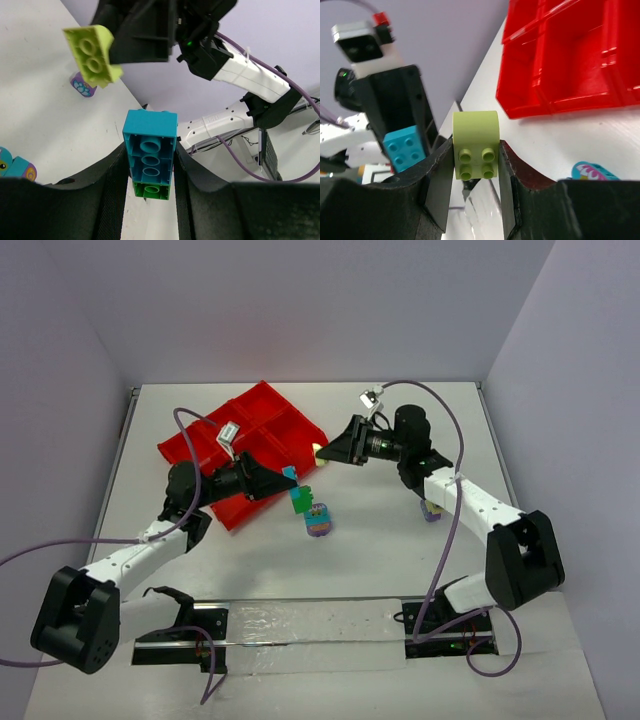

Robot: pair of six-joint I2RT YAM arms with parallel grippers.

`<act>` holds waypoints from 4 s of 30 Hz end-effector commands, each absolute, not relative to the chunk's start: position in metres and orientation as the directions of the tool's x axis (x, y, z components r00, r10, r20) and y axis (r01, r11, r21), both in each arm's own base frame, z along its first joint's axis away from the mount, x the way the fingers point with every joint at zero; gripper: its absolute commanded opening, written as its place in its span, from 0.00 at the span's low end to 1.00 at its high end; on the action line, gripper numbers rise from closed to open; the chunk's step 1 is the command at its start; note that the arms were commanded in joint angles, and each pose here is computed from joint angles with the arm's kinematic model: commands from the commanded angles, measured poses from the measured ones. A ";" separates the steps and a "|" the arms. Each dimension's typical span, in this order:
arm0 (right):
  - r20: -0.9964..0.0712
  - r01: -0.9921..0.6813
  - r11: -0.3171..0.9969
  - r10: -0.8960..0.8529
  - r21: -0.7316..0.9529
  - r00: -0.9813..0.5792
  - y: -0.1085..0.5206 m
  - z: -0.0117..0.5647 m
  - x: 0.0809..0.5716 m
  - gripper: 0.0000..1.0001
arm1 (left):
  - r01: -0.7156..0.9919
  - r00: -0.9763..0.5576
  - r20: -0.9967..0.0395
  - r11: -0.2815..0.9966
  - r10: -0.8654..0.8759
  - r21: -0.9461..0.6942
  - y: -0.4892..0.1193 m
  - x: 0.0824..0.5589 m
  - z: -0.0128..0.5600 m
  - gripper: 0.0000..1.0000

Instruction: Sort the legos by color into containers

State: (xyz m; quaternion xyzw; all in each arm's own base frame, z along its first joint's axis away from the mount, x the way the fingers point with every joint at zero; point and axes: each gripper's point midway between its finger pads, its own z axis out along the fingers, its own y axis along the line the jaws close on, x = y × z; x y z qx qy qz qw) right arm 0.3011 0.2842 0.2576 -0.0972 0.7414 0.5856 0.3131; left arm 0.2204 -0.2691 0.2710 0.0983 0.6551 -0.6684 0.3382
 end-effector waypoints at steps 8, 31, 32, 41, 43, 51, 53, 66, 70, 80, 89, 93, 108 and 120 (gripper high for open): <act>-0.674 -0.230 0.795 0.279 0.562 -0.684 0.250 0.220 0.387 0.00 | 0.563 -0.627 -0.691 0.404 -0.361 -0.721 -0.219 0.268 0.288 0.00; -0.646 -0.179 0.918 0.101 0.354 -0.757 0.327 0.142 0.471 0.33 | 0.388 -0.506 -0.713 0.610 -0.486 -0.691 -0.161 0.290 0.307 0.00; -0.643 -0.180 0.917 0.101 0.357 -0.759 0.329 0.140 0.472 0.45 | 0.386 -0.507 -0.713 0.612 -0.485 -0.691 -0.161 0.290 0.306 0.00; -0.689 -0.233 0.900 0.096 0.368 -0.718 0.332 0.183 0.471 0.78 | 0.396 -0.524 -0.714 0.609 -0.464 -0.687 -0.164 0.287 0.306 0.00; -0.703 -0.246 0.897 0.094 0.366 -0.705 0.328 0.196 0.466 0.78 | 0.392 -0.521 -0.718 0.618 -0.461 -0.681 -0.163 0.289 0.305 0.00; -0.794 -0.456 0.782 0.080 0.425 -0.603 0.311 0.257 0.397 0.78 | 0.410 -0.551 -0.739 0.645 -0.387 -0.644 -0.166 0.295 0.301 0.00; -0.816 -0.559 0.695 0.069 0.452 -0.573 0.312 0.265 0.367 0.79 | 0.421 -0.562 -0.741 0.645 -0.367 -0.638 -0.167 0.294 0.300 0.00; -0.842 -0.835 0.110 0.048 0.540 -0.538 0.339 0.296 0.252 0.86 | 0.695 -0.578 -0.774 0.340 -0.259 -0.633 -0.206 0.254 0.324 0.00; -0.844 -0.845 0.017 0.057 0.534 -0.533 0.340 0.310 0.239 0.79 | 0.724 -0.586 -0.771 0.266 -0.248 -0.636 -0.211 0.248 0.327 0.00; -0.826 -0.826 -0.003 -0.007 0.564 -0.564 0.356 0.305 0.239 0.82 | 0.731 -0.598 -0.765 0.228 -0.237 -0.643 -0.214 0.247 0.331 0.00; -0.822 -0.820 -0.053 -0.015 0.569 -0.569 0.368 0.310 0.233 0.68 | 0.732 -0.599 -0.764 0.224 -0.239 -0.644 -0.214 0.247 0.331 0.00; -0.820 -0.818 -0.062 -0.020 0.571 -0.571 0.372 0.311 0.233 0.59 | 0.731 -0.600 -0.763 0.224 -0.240 -0.645 -0.214 0.246 0.330 0.00; -0.812 -0.804 -0.131 -0.015 0.580 -0.583 0.379 0.321 0.227 0.15 | 0.727 -0.603 -0.763 0.234 -0.234 -0.646 -0.213 0.245 0.325 0.00; -0.742 -0.743 -0.002 0.053 0.670 -0.669 0.368 0.302 0.253 0.00 | 0.689 -0.598 -0.762 0.326 -0.248 -0.647 -0.209 0.261 0.319 0.00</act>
